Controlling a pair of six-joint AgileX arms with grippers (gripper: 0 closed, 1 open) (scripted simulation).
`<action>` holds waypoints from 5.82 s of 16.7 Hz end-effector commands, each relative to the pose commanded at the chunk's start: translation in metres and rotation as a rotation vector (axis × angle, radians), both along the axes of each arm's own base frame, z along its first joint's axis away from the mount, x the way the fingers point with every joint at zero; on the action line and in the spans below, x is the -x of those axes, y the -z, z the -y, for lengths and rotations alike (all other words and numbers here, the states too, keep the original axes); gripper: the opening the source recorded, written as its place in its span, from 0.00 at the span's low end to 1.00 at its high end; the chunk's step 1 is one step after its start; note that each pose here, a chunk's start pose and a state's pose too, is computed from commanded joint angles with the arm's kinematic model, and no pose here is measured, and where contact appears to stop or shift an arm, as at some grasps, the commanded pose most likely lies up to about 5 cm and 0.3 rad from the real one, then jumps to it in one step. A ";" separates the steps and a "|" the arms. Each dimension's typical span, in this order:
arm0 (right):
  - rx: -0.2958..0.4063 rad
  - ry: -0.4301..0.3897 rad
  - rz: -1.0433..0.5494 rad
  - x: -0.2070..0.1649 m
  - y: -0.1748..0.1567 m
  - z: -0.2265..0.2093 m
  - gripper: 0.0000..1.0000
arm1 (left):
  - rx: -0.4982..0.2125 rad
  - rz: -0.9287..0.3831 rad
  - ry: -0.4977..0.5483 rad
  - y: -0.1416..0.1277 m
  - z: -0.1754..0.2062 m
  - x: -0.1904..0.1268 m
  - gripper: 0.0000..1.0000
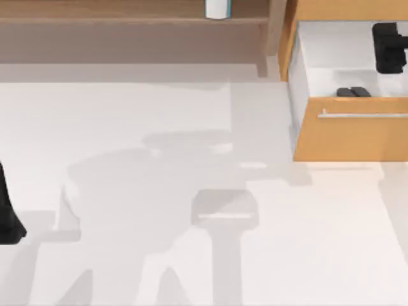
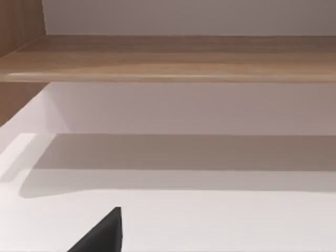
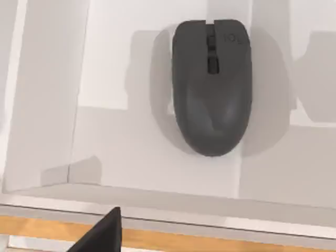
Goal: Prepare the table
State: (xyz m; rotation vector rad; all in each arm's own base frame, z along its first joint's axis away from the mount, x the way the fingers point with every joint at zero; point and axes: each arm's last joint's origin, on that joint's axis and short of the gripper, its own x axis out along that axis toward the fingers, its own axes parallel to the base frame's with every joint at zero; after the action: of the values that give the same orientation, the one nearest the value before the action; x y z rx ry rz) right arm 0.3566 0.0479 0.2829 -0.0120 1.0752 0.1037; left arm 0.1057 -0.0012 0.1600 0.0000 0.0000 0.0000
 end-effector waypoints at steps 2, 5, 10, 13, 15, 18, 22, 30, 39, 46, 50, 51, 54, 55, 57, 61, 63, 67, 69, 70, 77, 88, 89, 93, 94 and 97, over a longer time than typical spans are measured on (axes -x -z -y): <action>0.019 -0.012 -0.098 -0.037 0.020 -0.007 1.00 | 0.000 0.000 0.000 0.000 0.000 0.000 1.00; 0.046 -0.030 -0.223 -0.081 0.057 -0.015 1.00 | 0.000 0.000 0.000 0.000 0.000 0.000 1.00; 0.075 -0.046 -0.365 -0.120 0.112 -0.021 1.00 | 0.000 0.000 0.000 0.000 0.000 0.000 1.00; 0.079 -0.047 -0.386 -0.125 0.122 -0.020 1.00 | 0.000 0.000 0.000 0.000 0.000 0.000 1.00; 0.079 -0.047 -0.386 -0.125 0.122 -0.020 1.00 | 0.000 0.000 0.000 0.000 0.000 0.000 1.00; 0.079 -0.044 -0.386 -0.125 0.122 -0.019 1.00 | 0.000 0.000 0.000 0.000 0.000 0.000 1.00; 0.080 -0.047 -0.386 -0.125 0.126 -0.020 1.00 | 0.000 0.000 0.000 0.000 0.000 0.000 1.00; 0.079 -0.048 -0.383 -0.125 0.134 -0.021 1.00 | 0.000 0.000 0.000 0.000 0.000 0.000 1.00; 0.079 -0.047 -0.386 -0.128 0.152 -0.021 1.00 | 0.000 0.000 0.000 0.000 0.000 0.000 1.00; 0.079 -0.047 -0.386 -0.128 0.152 -0.021 0.70 | 0.000 0.000 0.000 0.000 0.000 0.000 1.00; 0.079 -0.047 -0.386 -0.128 0.152 -0.021 0.40 | 0.000 0.000 0.000 0.000 0.000 0.000 1.00; 0.079 -0.047 -0.386 -0.128 0.152 -0.021 0.32 | 0.000 0.000 0.000 0.000 0.000 0.000 1.00; 0.079 -0.047 -0.386 -0.128 0.152 -0.021 0.10 | 0.000 0.000 0.000 0.000 0.000 0.000 1.00; 0.079 -0.047 -0.386 -0.128 0.152 -0.021 0.02 | 0.000 0.000 0.000 0.000 0.000 0.000 1.00; 0.079 -0.047 -0.386 -0.128 0.152 -0.021 0.00 | 0.000 0.000 0.000 0.000 0.000 0.000 1.00; 0.079 -0.047 -0.386 -0.128 0.152 -0.021 0.00 | 0.000 0.000 0.000 0.000 0.000 0.000 1.00; 0.079 -0.047 -0.386 -0.128 0.152 -0.021 0.00 | 0.000 0.000 0.000 0.000 0.000 0.000 1.00; 0.089 -0.072 -0.365 -0.125 0.139 -0.023 0.00 | 0.000 0.000 0.000 0.000 0.000 0.000 1.00; 0.109 -0.132 -0.319 -0.118 0.117 -0.027 0.00 | 0.000 0.000 0.000 0.000 0.000 0.000 1.00; 0.120 -0.168 -0.273 -0.115 0.099 -0.027 0.00 | 0.000 0.000 0.000 0.000 0.000 0.000 1.00; 0.232 -0.287 0.220 -0.030 -0.075 0.022 0.00 | 0.000 0.000 0.000 0.000 0.000 0.000 1.00; 0.241 -0.239 0.045 0.079 -0.017 0.079 0.00 | 0.000 0.000 0.000 0.000 0.000 0.000 1.00; 0.210 -0.224 -0.038 0.092 0.008 0.083 0.00 | 0.000 0.000 0.000 0.000 0.000 0.000 1.00; 0.102 -0.098 -0.281 0.159 0.086 0.096 0.00 | 0.000 0.000 0.000 0.000 0.000 0.000 1.00; 0.084 -0.058 -0.320 0.174 0.099 0.098 0.00 | 0.000 0.000 0.000 0.000 0.000 0.000 1.00; 0.055 0.045 -0.386 0.211 0.126 0.100 0.00 | 0.000 0.000 0.000 0.000 0.000 0.000 1.00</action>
State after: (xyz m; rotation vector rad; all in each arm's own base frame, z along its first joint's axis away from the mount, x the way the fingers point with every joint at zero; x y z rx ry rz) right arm 0.1459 -0.0519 0.1565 -0.0181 1.4634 0.0356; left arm 0.1057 -0.0012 0.1600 0.0000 0.0000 0.0000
